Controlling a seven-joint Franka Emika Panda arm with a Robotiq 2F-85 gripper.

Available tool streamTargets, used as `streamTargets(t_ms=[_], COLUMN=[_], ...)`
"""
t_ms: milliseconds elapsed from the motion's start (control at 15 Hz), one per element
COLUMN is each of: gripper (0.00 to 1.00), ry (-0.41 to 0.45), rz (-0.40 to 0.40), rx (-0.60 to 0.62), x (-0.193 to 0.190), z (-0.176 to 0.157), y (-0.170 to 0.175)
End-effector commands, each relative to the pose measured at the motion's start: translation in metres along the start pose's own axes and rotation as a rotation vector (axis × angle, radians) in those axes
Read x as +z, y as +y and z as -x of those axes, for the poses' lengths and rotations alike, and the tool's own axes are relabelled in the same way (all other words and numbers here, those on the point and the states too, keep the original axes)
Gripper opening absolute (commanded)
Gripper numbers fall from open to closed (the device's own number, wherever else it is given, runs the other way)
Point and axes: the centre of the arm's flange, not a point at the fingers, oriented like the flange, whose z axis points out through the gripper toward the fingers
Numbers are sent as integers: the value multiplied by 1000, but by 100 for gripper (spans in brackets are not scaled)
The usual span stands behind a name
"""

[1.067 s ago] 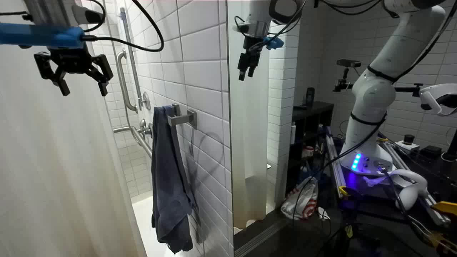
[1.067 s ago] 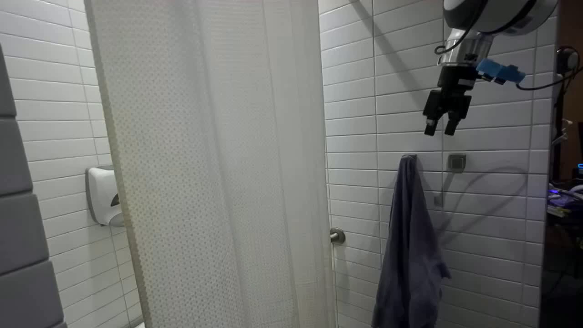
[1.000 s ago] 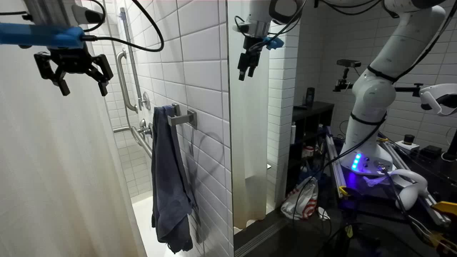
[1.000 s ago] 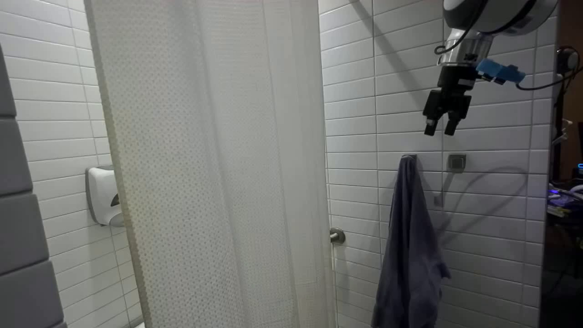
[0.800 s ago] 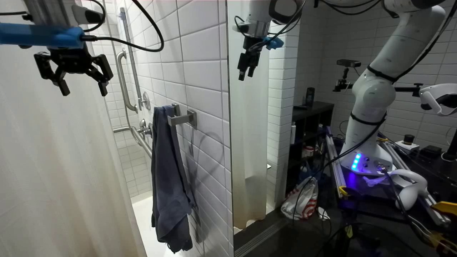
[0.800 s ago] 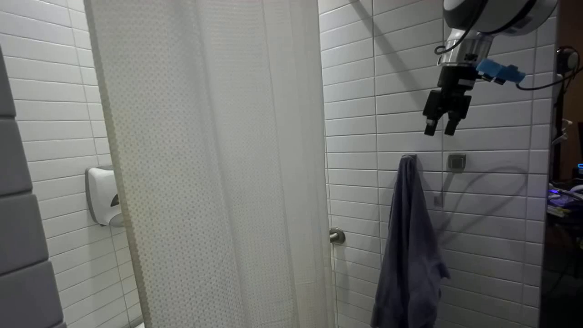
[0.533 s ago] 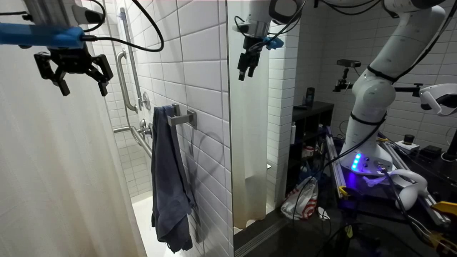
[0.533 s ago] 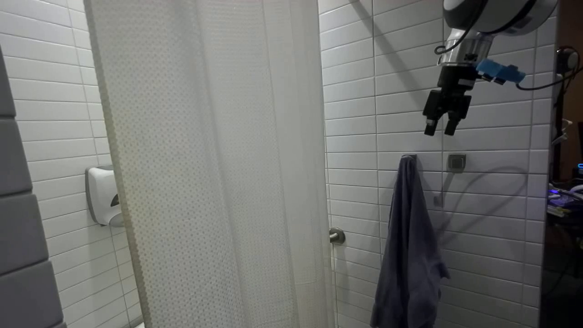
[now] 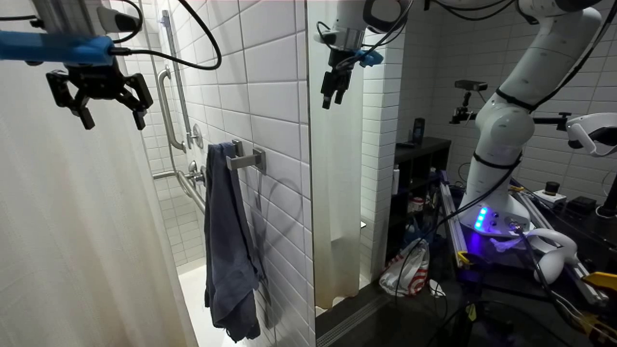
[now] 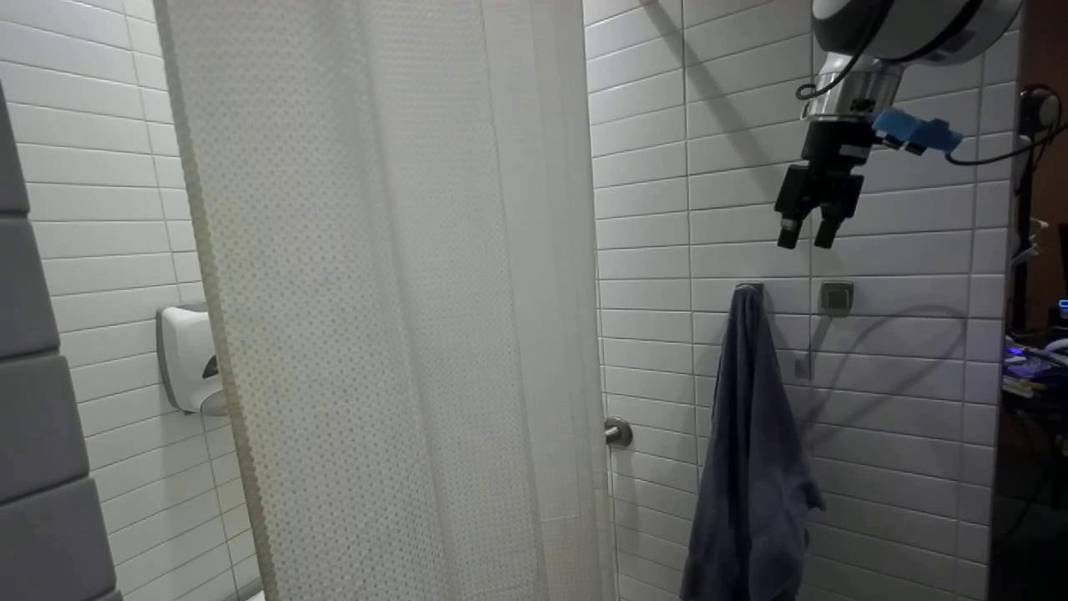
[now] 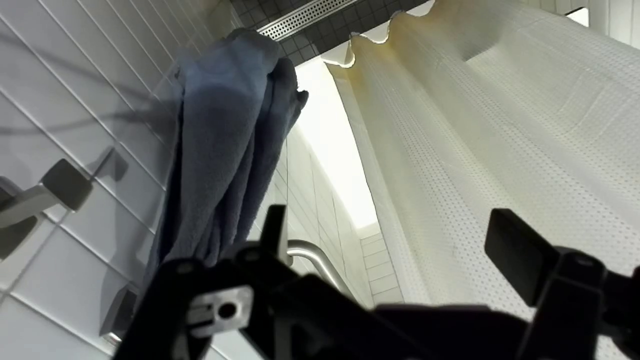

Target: Pull the curtain to the left

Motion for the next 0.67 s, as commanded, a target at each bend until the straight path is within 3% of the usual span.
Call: streamTargets(t_ms=[0, 600], gripper=[100, 100], ry=[11, 76], rz=[-4, -49], rx=[-31, -223], x=[2, 22], z=[-22, -131], y=[-1, -32])
